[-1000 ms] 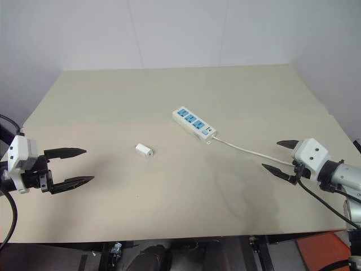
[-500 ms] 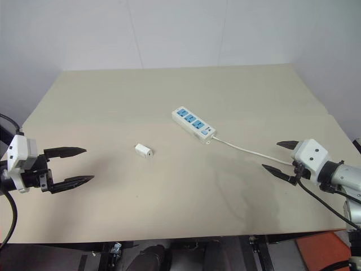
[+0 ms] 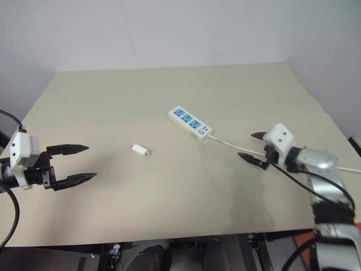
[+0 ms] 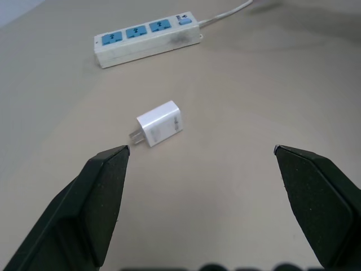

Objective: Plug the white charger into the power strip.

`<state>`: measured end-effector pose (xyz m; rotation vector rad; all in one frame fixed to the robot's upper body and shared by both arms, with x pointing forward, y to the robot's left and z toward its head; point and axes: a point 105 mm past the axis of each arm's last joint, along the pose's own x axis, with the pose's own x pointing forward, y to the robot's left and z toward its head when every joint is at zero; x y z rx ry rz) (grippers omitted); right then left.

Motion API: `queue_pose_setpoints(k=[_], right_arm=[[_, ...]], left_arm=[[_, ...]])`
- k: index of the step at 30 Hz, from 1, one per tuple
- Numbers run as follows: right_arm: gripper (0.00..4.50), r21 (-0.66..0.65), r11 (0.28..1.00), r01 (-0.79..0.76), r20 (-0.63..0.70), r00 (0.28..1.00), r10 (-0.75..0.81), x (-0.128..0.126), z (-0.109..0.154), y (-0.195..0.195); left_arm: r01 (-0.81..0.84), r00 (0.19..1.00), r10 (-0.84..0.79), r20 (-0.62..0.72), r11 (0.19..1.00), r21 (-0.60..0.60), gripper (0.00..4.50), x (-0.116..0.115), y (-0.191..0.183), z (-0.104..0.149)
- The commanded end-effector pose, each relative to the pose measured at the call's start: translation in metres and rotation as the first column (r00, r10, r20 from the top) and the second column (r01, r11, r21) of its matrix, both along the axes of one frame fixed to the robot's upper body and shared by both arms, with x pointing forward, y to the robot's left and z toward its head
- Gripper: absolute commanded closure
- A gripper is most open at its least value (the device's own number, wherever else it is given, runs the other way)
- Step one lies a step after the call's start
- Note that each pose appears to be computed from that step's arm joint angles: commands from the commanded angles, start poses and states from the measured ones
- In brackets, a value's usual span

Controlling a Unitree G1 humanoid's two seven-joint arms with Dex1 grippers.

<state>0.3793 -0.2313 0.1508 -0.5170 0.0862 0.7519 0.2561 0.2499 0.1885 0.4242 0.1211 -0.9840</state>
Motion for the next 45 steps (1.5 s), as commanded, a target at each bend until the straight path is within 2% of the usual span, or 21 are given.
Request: queue_pose_setpoints(k=[1,4,9,11,13,23,29,33,38,41,45], right_arm=[[0.02,0.024,0.999,0.024,-0.017,1.000,-0.024,0.018,-0.003,0.005],[0.02,0.032,0.999,0.033,-0.059,0.998,-0.031,0.030,-0.013,0.014],[0.02,0.008,1.000,-0.012,-0.131,0.991,0.013,0.034,-0.028,0.028],[0.39,0.009,1.000,-0.026,-0.157,0.987,0.028,0.034,-0.031,0.031],[0.92,0.007,1.000,-0.030,-0.157,0.987,0.031,0.035,-0.032,0.032],[4.48,0.014,0.997,-0.073,-0.150,0.986,0.075,0.031,-0.034,0.037],[4.49,0.011,0.986,-0.169,-0.066,0.983,0.169,0.015,-0.025,0.045],[4.49,-0.025,0.979,-0.200,-0.011,0.980,0.200,-0.016,-0.022,0.038],[4.49,-0.016,0.990,-0.138,-0.062,0.989,0.137,-0.056,-0.034,0.023],[4.49,0.031,0.999,-0.040,-0.107,0.993,0.043,-0.061,-0.048,0.020],[3.19,0.020,1.000,-0.002,-0.119,0.993,0.004,-0.067,-0.056,0.026]], left_arm=[[0.010,0.999,-0.010,0.038,1.000,0.002,0.00,-0.001,-0.002,0.009],[0.009,0.999,-0.009,0.041,1.000,0.003,0.00,-0.003,-0.002,0.009],[0.009,0.999,-0.009,0.042,1.000,0.002,0.00,-0.006,-0.006,0.009],[0.007,0.999,-0.007,0.040,1.000,0.002,0.00,-0.007,-0.007,0.008],[0.005,0.999,-0.005,0.038,1.000,0.001,0.00,-0.007,-0.007,0.007],[0.014,0.999,-0.014,0.032,1.000,-0.002,0.00,-0.007,-0.010,0.005],[0.028,0.999,-0.028,0.032,1.000,0.004,0.00,-0.007,-0.011,0.006],[0.026,0.999,-0.026,0.030,1.000,0.017,0.00,-0.007,-0.009,0.007],[0.026,0.999,-0.027,0.026,1.000,0.014,0.00,-0.005,-0.008,0.006],[0.032,0.999,-0.032,0.019,0.999,0.012,0.00,-0.001,-0.009,0.003],[0.056,0.998,-0.056,0.019,0.998,0.013,0.00,0.006,-0.013,0.004]])
